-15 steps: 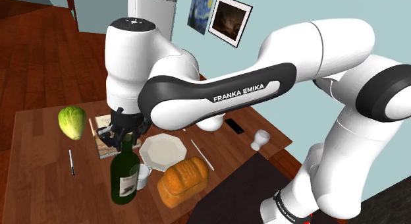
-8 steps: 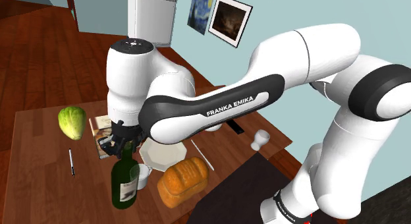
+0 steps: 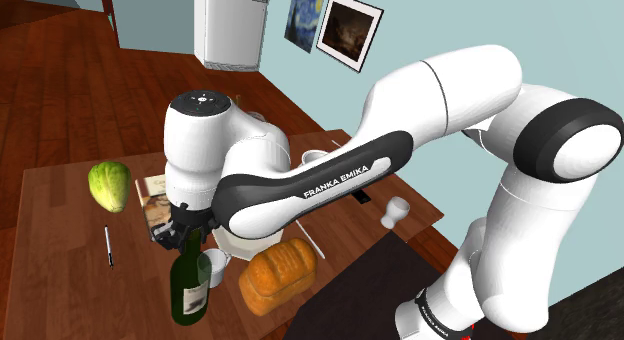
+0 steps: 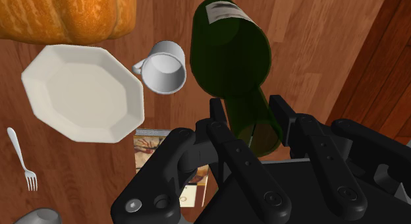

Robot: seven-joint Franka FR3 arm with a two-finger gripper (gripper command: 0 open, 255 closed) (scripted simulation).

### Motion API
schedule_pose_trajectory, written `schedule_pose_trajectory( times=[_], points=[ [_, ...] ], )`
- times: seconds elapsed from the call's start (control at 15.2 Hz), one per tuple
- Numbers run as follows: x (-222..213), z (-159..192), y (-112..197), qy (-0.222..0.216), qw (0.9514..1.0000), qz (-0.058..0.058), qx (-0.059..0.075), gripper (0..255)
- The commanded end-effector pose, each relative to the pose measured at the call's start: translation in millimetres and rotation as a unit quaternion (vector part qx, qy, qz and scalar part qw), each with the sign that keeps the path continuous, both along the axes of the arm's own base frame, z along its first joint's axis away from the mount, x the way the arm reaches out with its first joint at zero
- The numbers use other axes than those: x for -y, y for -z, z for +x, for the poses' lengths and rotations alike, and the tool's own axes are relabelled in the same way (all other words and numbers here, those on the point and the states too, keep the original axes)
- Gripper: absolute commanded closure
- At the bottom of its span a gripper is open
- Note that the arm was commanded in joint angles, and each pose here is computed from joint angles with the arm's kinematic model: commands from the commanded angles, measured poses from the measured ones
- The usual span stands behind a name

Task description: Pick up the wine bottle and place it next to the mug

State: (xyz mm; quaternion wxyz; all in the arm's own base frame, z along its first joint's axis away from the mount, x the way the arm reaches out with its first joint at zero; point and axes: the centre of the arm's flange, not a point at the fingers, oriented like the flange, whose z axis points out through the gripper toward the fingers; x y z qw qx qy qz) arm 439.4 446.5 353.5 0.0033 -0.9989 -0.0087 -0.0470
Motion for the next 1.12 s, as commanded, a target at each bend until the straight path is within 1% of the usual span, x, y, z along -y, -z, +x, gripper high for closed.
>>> schedule_pose_trajectory(
  times=[0.0, 0.79, 1.06],
  points=[
    [-0.4, 0.0, 11.0, 0.000, 1.0000, 0.000, 0.000, 255],
    [-0.4, 0.0, 74.3, 0.000, 1.0000, 0.000, 0.000, 255],
    [-0.4, 0.0, 74.3, 0.000, 1.0000, 0.000, 0.000, 255]
  ],
)
